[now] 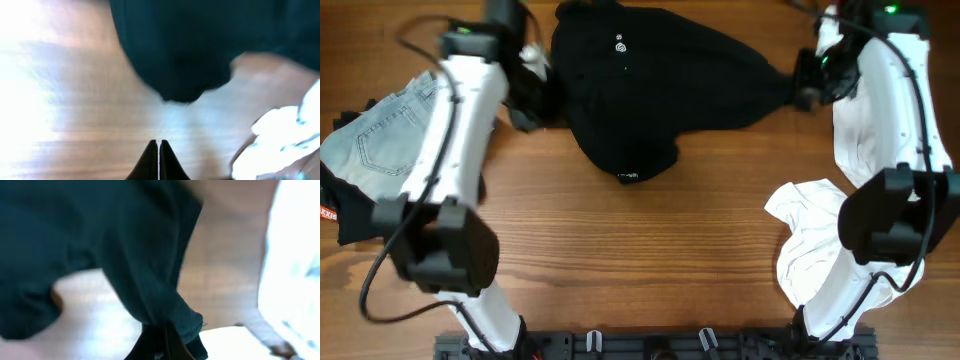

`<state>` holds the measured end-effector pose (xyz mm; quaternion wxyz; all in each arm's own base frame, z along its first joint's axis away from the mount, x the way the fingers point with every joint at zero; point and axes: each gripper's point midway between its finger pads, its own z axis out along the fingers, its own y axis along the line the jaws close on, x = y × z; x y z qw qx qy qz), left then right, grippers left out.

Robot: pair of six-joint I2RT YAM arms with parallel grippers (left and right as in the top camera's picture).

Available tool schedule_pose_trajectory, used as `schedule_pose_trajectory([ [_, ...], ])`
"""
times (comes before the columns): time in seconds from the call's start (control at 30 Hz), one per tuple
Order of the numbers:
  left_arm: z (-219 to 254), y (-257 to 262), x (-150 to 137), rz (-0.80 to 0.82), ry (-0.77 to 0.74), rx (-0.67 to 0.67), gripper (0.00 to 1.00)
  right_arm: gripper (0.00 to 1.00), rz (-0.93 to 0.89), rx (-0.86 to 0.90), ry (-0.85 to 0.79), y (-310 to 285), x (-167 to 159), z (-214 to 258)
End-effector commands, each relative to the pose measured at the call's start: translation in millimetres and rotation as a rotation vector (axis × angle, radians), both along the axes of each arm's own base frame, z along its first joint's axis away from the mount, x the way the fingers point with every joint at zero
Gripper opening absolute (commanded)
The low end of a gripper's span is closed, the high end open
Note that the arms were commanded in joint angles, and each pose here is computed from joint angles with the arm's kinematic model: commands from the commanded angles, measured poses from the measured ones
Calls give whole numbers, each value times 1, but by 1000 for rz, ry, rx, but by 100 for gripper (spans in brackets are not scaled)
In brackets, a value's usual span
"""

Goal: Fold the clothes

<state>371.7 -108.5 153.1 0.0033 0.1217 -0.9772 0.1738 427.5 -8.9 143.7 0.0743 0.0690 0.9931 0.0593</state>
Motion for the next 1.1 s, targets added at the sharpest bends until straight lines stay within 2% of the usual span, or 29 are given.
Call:
schedule_pose_trajectory([
  [0.0, -30, -17, -31, -85, 94, 4, 4, 4, 64, 57, 101, 23, -26, -18],
  [0.13, -44, -20, -26, -56, 77, 0, 4, 4, 55, 30, 169, 19, -42, -37],
  [0.23, -59, -21, -25, -21, 80, -2, 7, 4, -19, -115, 192, -7, -45, -40],
  [0.27, -66, -23, -26, -25, 80, -2, 18, 4, -39, -154, 193, -14, -45, -40],
  [0.3, -75, -27, -28, -35, 74, -2, 40, 4, -58, -184, 191, -19, -45, -40],
  [0.37, -91, -37, -28, -58, 44, -8, 64, 4, -62, -194, 184, -21, -43, -40],
  [0.43, -108, -48, -26, -67, 3, -12, 80, 4, -63, -194, 179, -21, -42, -40],
  [0.7, -159, -54, -12, 22, -4, -7, 80, 4, -62, -193, 177, -21, -41, -40],
  [0.73, -161, -55, -9, 23, -15, -10, 79, 4, -62, -193, 177, -21, -41, -40],
  [0.77, -163, -56, -4, 34, -29, -17, 72, 4, -62, -193, 177, -21, -41, -40],
  [0.8, -164, -56, -3, 42, -30, -18, 51, 4, -62, -193, 177, -21, -41, -40],
  [0.83, -164, -56, -4, 43, -26, -17, 23, 4, -62, -194, 177, -21, -41, -40],
  [0.9, -165, -53, -8, 45, -7, -5, 7, 4, -61, -194, 177, -21, -41, -40],
  [1.0, -167, -14, -16, 104, 45, 107, 4, 4, -103, -251, 185, -40, -44, -38],
  [1.07, -155, 17, -21, 140, 68, 132, 4, 4, -206, -339, 213, -67, -53, -35],
])
